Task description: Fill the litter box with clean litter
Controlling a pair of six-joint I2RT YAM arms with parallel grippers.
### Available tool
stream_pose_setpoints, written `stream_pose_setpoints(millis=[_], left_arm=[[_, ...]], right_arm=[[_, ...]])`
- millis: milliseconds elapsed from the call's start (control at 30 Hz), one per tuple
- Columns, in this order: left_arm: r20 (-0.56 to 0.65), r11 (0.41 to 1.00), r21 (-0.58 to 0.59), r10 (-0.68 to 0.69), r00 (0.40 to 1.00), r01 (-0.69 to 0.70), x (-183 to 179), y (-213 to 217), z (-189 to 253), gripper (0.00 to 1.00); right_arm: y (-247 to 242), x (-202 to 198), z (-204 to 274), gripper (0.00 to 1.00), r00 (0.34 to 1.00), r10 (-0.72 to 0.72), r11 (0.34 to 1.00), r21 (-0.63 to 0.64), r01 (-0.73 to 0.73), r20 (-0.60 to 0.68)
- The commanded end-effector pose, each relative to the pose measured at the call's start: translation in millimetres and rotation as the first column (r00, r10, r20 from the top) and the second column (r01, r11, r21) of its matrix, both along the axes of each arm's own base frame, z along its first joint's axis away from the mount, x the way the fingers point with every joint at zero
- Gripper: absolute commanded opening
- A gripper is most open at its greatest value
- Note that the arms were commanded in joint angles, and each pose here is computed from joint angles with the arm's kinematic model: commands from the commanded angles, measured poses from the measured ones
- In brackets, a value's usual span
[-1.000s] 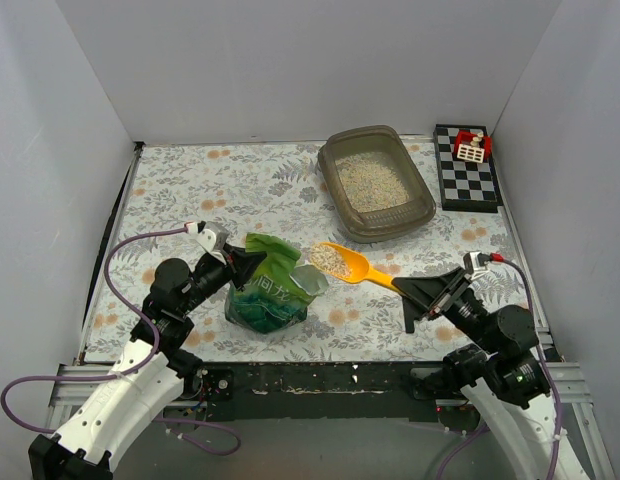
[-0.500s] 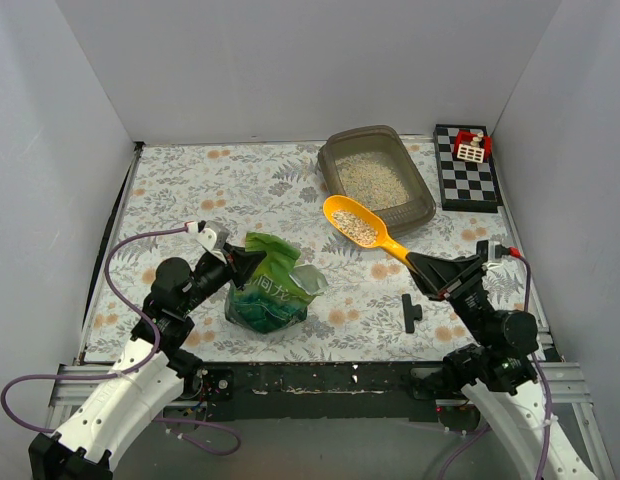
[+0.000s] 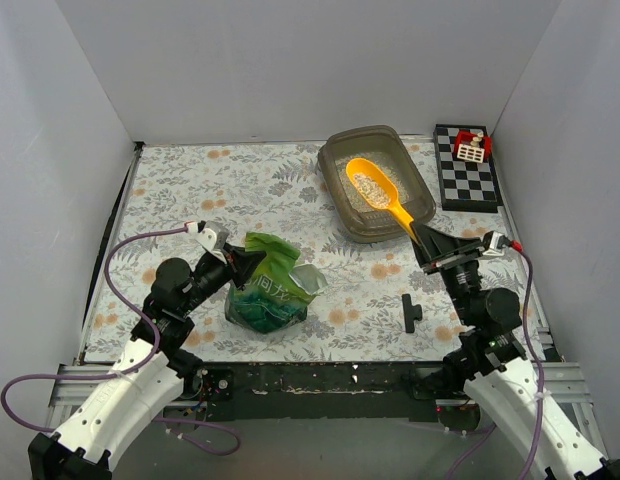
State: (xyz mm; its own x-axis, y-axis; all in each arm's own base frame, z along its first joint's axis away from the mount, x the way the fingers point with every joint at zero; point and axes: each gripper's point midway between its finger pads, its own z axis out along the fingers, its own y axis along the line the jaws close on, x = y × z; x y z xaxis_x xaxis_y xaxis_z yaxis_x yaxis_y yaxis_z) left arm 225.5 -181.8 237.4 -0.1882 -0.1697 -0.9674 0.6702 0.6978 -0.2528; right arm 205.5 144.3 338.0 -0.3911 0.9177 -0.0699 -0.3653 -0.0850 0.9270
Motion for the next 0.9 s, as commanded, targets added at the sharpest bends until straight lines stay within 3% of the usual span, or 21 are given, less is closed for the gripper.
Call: stream_pose_setpoints(millis=[0,333,500,633,867], left_arm=[[-0.031,0.999,0.037,0.024,0.999,-0.023,1,4,-12,0.00],[-0.073,0.998,0.056,0.008,0.997,-0.004,-2,2,-21,0.00],[-0.080,0.998,0.060,0.009,0.997,-0.004,-1,2,-21,0.00],[-0.083,0.998,0.063,0.006,0.997,0.000,-1,2,-21,0.00],[-0.127,0.997,0.079,0.006,0.992,0.004,0,1,-27,0.00]], right_arm=[[-33,18,43,0.01,0.969,-0.233,0.973,0.030,0.231,0.078],[-30,93,36,0.01,0.903,-0.429,0.889,-0.167,0.425,0.018],[-23,140,18,0.01,0.861,-0.509,0.805,-0.368,0.466,-0.022],[-19,174,-4,0.01,0.835,-0.548,0.712,-0.555,0.430,-0.056],[-4,224,-56,0.01,0.865,-0.477,0.500,-0.857,0.123,-0.155]])
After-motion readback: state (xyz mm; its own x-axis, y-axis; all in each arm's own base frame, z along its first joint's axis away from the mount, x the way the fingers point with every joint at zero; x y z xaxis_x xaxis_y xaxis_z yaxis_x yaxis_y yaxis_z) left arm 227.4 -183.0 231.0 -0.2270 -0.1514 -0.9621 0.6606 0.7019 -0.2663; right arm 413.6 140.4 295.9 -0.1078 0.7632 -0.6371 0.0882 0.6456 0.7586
